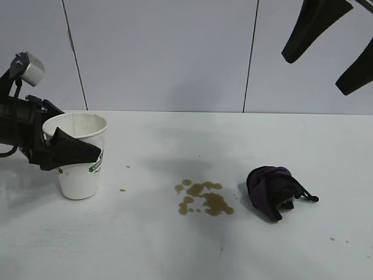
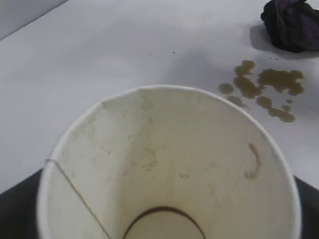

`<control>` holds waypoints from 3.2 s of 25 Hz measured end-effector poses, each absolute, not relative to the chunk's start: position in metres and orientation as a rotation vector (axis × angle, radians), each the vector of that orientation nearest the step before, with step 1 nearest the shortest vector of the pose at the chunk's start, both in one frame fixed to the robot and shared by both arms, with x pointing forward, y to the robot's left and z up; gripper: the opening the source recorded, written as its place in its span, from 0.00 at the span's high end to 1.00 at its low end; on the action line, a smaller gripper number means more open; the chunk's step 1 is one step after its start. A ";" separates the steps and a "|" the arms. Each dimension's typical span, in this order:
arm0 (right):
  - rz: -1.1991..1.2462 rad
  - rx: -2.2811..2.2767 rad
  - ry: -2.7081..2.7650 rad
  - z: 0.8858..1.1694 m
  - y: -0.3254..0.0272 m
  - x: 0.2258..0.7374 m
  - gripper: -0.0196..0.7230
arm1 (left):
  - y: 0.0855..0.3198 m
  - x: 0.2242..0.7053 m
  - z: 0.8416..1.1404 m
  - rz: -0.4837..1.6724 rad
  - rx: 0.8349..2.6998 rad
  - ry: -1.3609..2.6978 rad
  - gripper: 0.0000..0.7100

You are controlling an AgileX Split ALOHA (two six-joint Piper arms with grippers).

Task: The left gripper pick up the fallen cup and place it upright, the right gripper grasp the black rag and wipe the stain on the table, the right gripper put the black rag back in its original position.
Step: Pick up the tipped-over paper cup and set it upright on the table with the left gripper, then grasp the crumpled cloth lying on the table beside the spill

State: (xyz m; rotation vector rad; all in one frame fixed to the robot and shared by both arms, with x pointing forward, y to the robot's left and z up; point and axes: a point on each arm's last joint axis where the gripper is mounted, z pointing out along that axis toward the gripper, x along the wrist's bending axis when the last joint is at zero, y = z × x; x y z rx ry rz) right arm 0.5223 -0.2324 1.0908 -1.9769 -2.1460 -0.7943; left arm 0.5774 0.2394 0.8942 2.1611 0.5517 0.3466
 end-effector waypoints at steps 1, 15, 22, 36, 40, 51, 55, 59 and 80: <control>-0.795 -1.977 -2.146 1.091 -0.232 0.522 0.22 | 0.241 0.577 0.898 0.352 2.169 0.561 0.02; -0.803 -1.981 -2.147 1.091 -0.232 0.523 0.22 | 0.259 0.561 0.906 0.194 2.323 0.665 0.02; -0.803 -1.982 -2.147 1.091 -0.232 0.523 0.22 | 0.280 0.556 0.921 0.242 2.430 1.027 0.02; -0.807 -1.975 -2.157 1.091 -0.232 0.523 0.22 | 0.360 0.502 1.120 1.497 1.659 1.317 0.36; -0.808 -1.969 -2.165 1.091 -0.232 0.523 0.22 | 0.366 0.450 1.173 1.647 1.320 1.291 0.40; -0.811 -1.954 -2.184 1.091 -0.233 0.523 0.22 | 0.307 0.268 1.222 1.723 1.041 1.096 0.41; -0.811 -1.950 -2.188 1.091 -0.232 0.523 0.22 | 0.290 0.225 1.207 1.661 1.107 1.126 0.43; -0.809 -1.950 -2.188 1.091 -0.232 0.523 0.22 | 0.280 0.212 1.181 1.436 1.292 1.220 0.49; -0.802 -1.946 -2.188 1.091 -0.232 0.523 0.22 | 0.290 0.229 1.043 0.893 1.715 1.495 0.50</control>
